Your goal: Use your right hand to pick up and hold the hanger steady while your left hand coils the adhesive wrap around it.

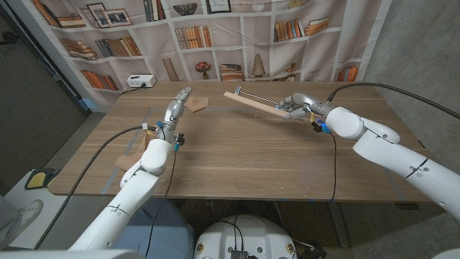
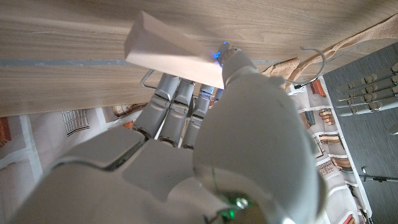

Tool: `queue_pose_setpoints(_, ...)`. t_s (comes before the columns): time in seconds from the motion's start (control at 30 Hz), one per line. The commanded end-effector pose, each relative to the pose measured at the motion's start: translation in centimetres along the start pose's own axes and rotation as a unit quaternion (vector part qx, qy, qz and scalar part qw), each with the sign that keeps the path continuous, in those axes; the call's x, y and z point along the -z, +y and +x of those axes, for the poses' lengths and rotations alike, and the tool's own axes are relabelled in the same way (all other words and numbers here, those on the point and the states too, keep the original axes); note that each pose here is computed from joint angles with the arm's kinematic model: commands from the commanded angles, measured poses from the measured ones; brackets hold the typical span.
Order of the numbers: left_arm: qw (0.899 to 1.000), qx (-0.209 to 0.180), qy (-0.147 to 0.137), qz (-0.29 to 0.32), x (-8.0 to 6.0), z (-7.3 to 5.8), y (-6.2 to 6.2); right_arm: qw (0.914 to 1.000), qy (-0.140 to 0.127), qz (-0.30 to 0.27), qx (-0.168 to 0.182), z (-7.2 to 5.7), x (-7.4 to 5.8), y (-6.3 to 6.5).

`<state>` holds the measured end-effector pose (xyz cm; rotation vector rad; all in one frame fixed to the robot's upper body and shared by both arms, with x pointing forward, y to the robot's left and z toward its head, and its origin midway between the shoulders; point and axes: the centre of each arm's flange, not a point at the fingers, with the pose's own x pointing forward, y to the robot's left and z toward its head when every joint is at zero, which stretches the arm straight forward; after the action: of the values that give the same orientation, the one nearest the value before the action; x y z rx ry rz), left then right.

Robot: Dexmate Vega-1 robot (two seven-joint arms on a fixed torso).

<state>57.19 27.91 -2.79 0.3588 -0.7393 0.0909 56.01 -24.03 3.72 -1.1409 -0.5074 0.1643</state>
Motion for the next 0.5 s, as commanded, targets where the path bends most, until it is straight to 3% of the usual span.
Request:
queue_pose_setpoints(0.03, 1.0, 0.001, -0.004, 0.009, -0.36, -0.45, 0.39, 1.0, 0.004, 0.001, 0.0, 0.02, -0.07, 0.13)
queue_pose_setpoints(0.5, 1.0, -0.001, 0.0, 0.026, -0.81, -1.16, 1.04, 1.0, 0.007, 0.004, 0.002, -0.11, 0.3, -0.01)
